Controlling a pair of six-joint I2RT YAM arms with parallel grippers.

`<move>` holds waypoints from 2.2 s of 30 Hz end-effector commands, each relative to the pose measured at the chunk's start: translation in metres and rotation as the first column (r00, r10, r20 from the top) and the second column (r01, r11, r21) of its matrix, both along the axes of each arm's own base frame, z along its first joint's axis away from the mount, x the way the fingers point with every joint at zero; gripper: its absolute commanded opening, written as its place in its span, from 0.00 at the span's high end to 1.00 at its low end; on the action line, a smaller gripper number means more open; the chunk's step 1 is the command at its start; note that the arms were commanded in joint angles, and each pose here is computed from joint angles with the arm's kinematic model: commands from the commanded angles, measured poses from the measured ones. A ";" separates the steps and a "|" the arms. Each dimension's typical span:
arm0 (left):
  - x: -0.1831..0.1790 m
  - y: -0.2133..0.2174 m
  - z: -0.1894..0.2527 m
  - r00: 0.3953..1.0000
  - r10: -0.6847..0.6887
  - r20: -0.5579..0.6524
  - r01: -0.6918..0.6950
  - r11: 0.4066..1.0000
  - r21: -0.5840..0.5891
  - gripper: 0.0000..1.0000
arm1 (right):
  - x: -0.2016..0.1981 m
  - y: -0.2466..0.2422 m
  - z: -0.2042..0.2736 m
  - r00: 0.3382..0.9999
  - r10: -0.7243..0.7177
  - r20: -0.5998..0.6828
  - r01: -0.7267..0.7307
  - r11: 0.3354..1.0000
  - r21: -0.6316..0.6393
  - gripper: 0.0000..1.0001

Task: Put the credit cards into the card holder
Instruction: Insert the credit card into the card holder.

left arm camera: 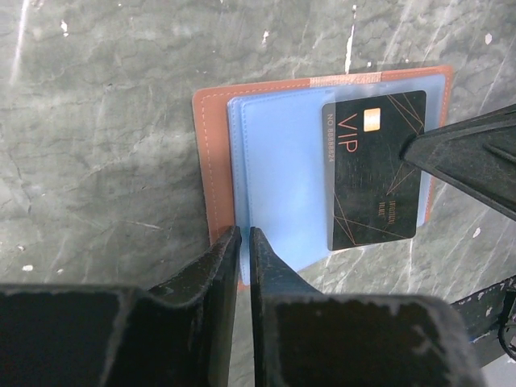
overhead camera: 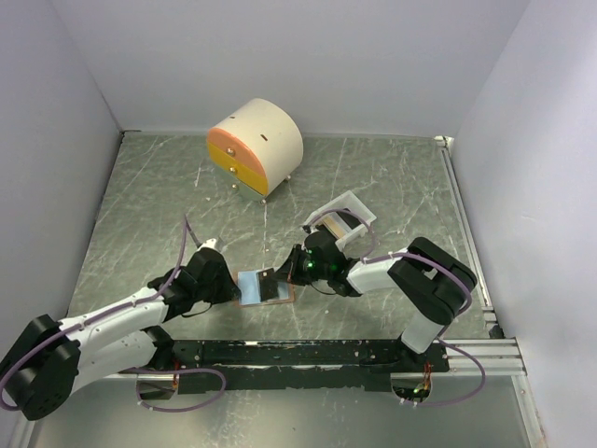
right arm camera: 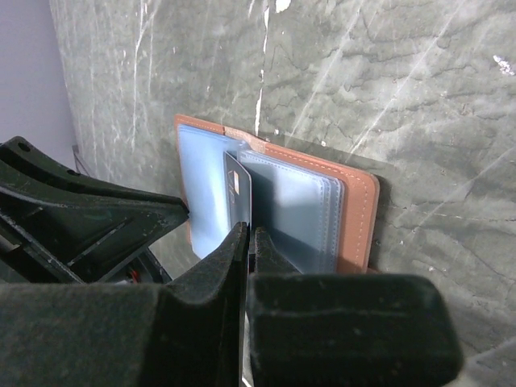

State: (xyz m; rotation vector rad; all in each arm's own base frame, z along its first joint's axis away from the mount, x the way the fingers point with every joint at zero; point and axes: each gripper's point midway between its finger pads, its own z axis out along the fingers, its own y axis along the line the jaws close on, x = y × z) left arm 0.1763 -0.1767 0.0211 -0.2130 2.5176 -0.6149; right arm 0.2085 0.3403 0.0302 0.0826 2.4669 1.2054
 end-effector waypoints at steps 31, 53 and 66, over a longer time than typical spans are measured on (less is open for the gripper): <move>-0.016 -0.001 -0.014 0.997 0.007 -0.081 -0.009 0.999 -0.034 0.93 | -0.003 -0.002 -0.011 0.999 -0.042 -0.021 0.042 0.999 0.006 1.00; -0.015 -0.009 -0.008 0.998 -0.015 -0.064 0.010 0.996 -0.084 0.92 | -0.011 -0.010 0.001 0.999 0.017 0.048 -0.011 0.991 -0.131 0.56; -0.015 -0.009 -0.010 0.998 -0.020 -0.068 0.014 0.997 -0.079 0.93 | -0.013 0.005 0.001 0.997 0.065 0.047 -0.059 0.992 -0.112 0.57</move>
